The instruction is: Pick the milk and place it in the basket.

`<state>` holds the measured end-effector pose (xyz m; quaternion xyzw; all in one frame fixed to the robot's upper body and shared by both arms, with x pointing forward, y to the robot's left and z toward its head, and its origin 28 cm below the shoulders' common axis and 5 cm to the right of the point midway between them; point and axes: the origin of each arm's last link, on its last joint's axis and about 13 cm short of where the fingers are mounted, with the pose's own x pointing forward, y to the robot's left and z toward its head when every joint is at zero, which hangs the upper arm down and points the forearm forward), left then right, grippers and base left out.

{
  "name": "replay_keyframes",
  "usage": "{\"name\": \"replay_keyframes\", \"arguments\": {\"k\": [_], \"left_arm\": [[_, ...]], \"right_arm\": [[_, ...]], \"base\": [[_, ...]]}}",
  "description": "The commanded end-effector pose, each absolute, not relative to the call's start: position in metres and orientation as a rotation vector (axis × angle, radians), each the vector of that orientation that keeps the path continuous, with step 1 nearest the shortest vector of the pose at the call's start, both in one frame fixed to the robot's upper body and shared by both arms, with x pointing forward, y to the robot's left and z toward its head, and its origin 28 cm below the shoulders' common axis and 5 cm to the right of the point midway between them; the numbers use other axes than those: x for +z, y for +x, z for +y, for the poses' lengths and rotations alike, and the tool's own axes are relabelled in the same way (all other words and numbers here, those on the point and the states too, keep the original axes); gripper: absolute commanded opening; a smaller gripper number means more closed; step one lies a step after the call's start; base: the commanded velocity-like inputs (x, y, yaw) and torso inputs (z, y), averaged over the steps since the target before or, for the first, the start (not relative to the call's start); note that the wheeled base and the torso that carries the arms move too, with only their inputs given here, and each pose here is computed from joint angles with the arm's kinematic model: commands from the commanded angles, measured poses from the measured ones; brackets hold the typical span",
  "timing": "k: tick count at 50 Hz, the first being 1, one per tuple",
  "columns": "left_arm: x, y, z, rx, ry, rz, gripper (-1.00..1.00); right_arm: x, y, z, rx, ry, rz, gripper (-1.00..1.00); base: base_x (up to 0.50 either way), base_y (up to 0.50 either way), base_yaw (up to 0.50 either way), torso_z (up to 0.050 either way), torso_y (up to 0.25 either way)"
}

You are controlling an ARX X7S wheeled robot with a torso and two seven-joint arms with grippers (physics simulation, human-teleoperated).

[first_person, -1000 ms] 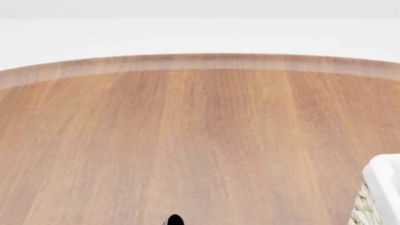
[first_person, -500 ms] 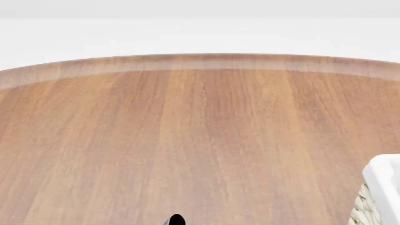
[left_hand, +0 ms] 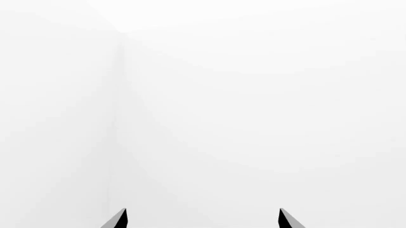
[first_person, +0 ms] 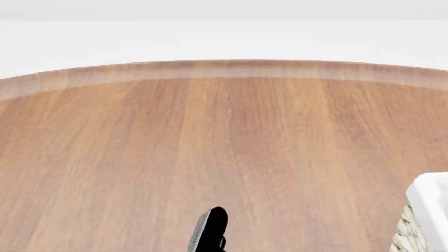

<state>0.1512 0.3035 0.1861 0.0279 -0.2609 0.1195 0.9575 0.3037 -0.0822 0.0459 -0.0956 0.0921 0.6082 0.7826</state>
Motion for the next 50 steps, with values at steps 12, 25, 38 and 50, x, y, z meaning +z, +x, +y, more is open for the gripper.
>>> {"name": "replay_keyframes", "arguments": {"k": [12,25,38,50], "left_arm": [[0.186,0.152,0.308,0.283,0.065,-0.560,1.00],[0.186,0.153,0.308,0.282,0.065,-0.559,1.00],[0.185,0.152,0.308,0.281,0.065,-0.557,1.00],[0.185,0.153,0.308,0.281,0.064,-0.556,1.00]], "right_arm": [[0.137,0.293,-0.097,1.131,-0.272,-0.127,-1.00],[0.162,0.285,-0.110,0.973,-0.230,-0.262,-1.00],[0.179,0.267,-0.128,0.843,-0.224,-0.332,-1.00],[0.192,0.250,-0.147,0.670,-0.213,-0.429,-1.00]], "base": [[0.00,0.00,0.00,0.000,0.001],[0.00,0.00,0.00,0.000,0.001],[0.00,0.00,0.00,0.000,0.002],[0.00,0.00,0.00,0.000,0.001]]}}
